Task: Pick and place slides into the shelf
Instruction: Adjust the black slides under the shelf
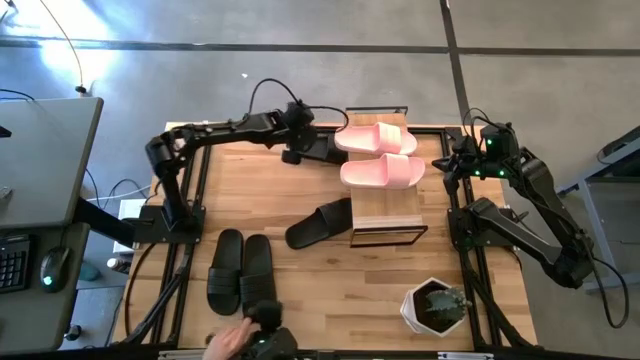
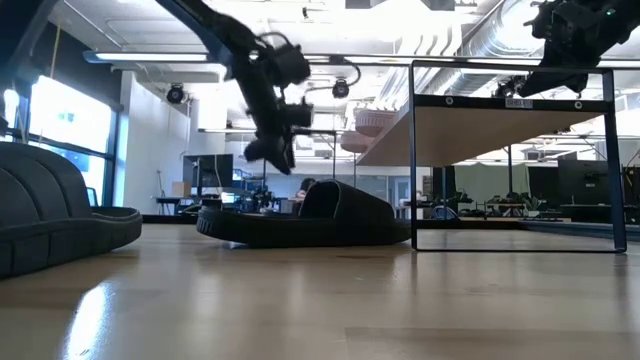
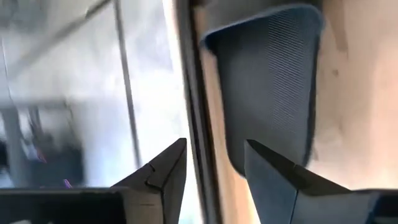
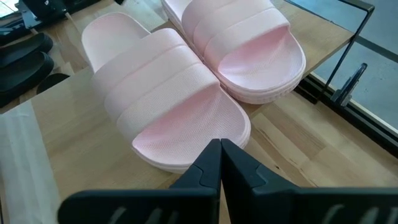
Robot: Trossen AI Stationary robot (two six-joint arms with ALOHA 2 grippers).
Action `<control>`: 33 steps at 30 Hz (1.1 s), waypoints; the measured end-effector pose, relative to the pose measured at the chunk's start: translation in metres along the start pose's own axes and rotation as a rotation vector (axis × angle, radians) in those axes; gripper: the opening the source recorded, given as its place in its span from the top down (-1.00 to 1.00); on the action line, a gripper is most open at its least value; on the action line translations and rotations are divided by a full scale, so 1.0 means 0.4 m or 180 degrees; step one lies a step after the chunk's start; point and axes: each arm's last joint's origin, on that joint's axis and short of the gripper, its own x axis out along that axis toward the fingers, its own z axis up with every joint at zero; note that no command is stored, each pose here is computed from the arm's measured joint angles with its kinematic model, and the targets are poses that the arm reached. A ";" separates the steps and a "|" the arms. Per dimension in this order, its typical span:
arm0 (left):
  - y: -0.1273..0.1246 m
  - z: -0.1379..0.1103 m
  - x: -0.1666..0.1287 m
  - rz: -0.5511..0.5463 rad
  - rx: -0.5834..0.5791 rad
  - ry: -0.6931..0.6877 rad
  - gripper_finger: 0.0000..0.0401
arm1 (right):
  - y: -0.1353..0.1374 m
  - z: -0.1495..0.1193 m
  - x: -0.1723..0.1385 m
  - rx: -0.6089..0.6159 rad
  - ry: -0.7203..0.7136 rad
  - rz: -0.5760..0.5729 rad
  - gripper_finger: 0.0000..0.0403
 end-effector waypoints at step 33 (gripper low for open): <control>0.015 -0.226 0.154 -0.1254 -0.4171 0.1085 0.97 | 0.004 0.001 0.000 -0.0061 -0.0029 0.0165 1.00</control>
